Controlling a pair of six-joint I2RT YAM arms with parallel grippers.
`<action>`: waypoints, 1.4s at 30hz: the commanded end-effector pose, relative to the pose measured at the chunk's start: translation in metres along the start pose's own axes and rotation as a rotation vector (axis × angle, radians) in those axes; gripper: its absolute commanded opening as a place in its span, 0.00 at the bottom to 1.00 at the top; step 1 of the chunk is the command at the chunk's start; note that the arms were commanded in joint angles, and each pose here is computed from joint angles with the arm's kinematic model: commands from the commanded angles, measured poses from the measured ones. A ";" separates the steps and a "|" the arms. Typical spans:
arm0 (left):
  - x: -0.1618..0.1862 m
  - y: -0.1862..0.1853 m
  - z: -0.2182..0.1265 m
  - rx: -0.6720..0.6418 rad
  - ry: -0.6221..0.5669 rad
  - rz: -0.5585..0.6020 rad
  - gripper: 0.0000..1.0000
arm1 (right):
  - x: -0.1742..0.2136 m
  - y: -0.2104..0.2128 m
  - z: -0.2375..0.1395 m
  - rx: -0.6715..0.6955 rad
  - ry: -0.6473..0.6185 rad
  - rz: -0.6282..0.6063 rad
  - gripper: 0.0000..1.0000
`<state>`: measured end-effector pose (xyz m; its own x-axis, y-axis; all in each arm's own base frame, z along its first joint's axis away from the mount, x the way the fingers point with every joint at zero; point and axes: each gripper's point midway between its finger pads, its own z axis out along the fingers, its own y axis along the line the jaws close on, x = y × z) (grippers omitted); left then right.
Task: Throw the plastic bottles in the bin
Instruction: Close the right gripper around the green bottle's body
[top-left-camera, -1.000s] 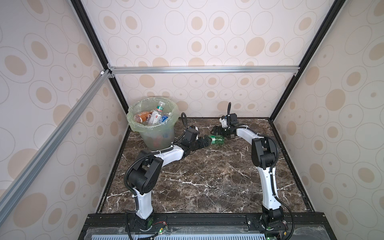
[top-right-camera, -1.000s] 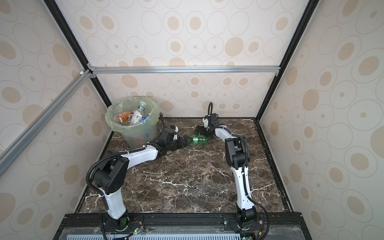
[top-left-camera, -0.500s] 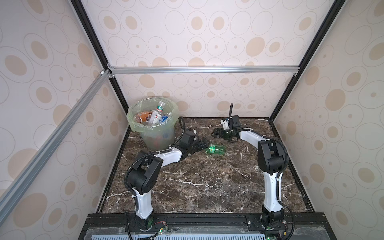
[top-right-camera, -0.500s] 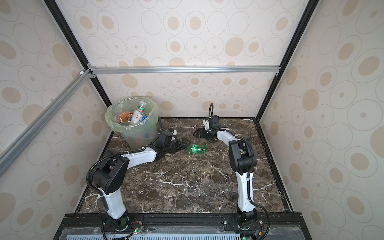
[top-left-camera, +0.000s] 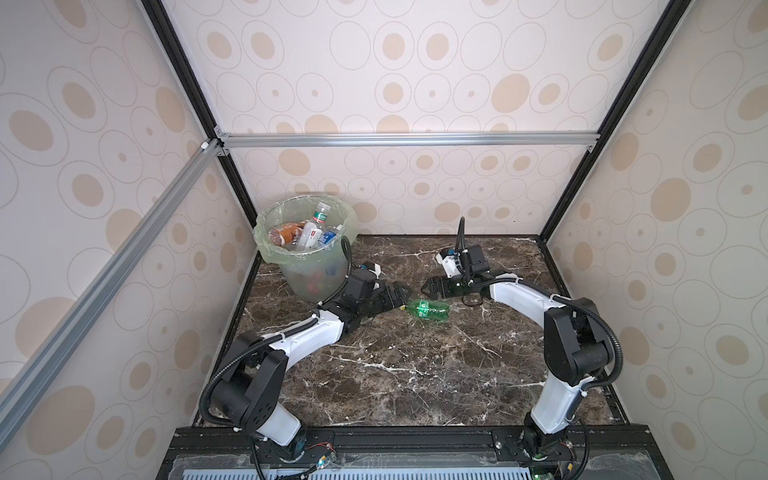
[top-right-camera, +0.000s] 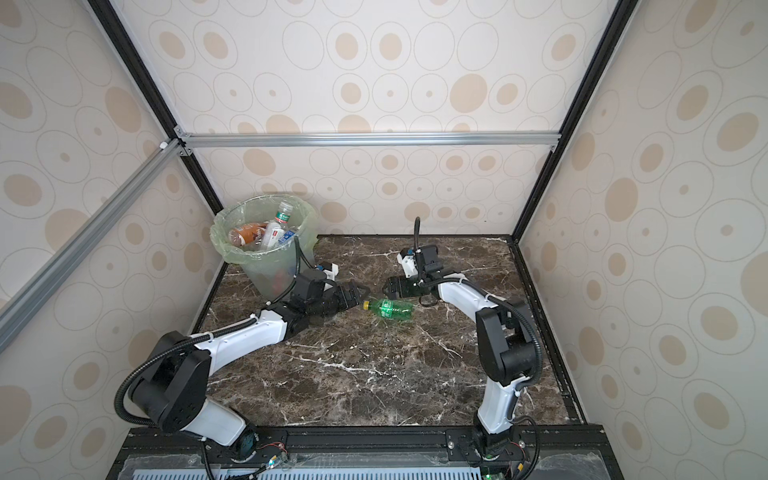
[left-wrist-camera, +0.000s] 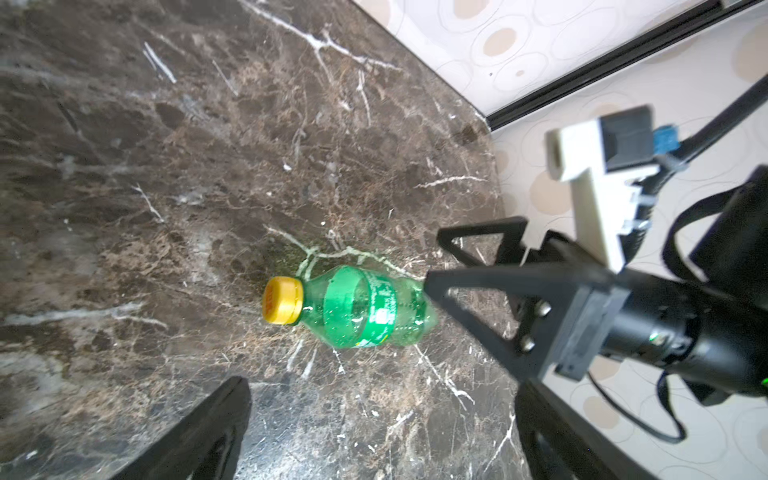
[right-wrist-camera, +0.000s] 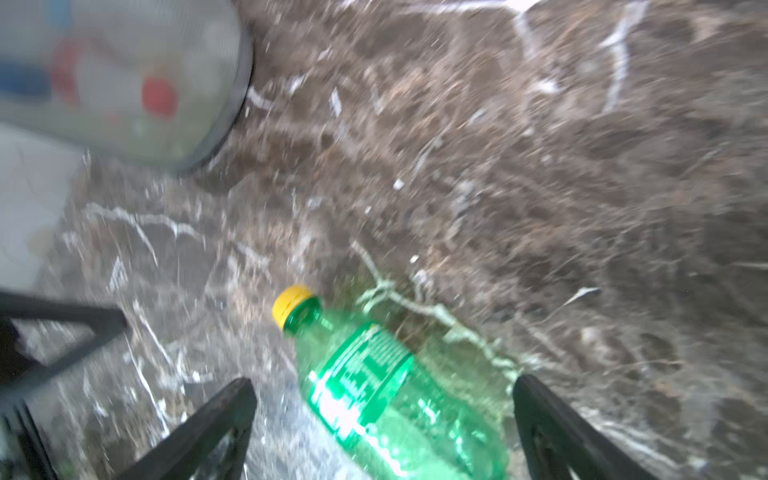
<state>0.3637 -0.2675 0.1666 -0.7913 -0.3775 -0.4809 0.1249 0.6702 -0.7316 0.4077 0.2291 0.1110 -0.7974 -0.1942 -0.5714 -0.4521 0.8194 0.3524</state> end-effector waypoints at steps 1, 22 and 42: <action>-0.006 -0.007 -0.011 0.009 -0.018 0.009 0.99 | 0.025 0.005 -0.002 0.075 0.077 -0.188 1.00; -0.003 0.021 -0.033 0.019 -0.032 -0.047 0.99 | 0.065 -0.002 0.040 0.221 0.285 -0.426 0.78; -0.022 0.009 -0.005 0.156 -0.069 -0.166 0.97 | 0.025 0.083 -0.020 -0.093 0.019 -0.256 0.47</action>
<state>0.3602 -0.2445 0.1440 -0.8007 -0.4732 -0.3675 0.0508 0.5575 -0.8286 0.3530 0.2697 0.1188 -0.6681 -0.4457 -0.5958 -0.6590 0.7262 0.1958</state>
